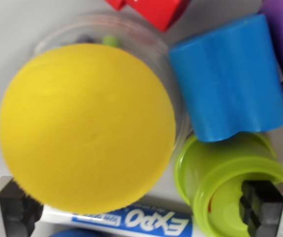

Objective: Pick an object from the bin

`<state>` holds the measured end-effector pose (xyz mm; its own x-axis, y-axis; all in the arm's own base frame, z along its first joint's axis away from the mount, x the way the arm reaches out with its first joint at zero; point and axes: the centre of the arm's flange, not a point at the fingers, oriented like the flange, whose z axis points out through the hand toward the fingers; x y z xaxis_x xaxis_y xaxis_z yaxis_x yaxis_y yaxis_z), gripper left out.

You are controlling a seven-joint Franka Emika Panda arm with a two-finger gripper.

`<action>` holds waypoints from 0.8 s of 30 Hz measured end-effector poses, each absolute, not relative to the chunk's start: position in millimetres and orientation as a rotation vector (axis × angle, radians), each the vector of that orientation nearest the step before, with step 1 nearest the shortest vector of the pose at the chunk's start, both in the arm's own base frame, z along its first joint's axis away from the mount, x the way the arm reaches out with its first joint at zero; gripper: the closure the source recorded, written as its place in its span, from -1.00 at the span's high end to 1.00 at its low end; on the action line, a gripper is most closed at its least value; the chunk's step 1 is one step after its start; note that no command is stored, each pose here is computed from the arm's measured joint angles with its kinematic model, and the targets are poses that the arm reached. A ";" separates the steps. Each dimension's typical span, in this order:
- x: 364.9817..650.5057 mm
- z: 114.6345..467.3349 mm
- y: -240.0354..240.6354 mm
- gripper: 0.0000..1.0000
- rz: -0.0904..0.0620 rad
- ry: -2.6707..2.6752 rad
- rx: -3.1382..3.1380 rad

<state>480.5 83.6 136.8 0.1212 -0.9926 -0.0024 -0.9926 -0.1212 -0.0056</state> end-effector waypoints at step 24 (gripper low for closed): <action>480.5 136.8 83.6 -1.00 -0.003 2.079 -2.348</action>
<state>480.5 83.6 136.8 0.1212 -0.9926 -0.0024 -0.9926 -0.1212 -0.0056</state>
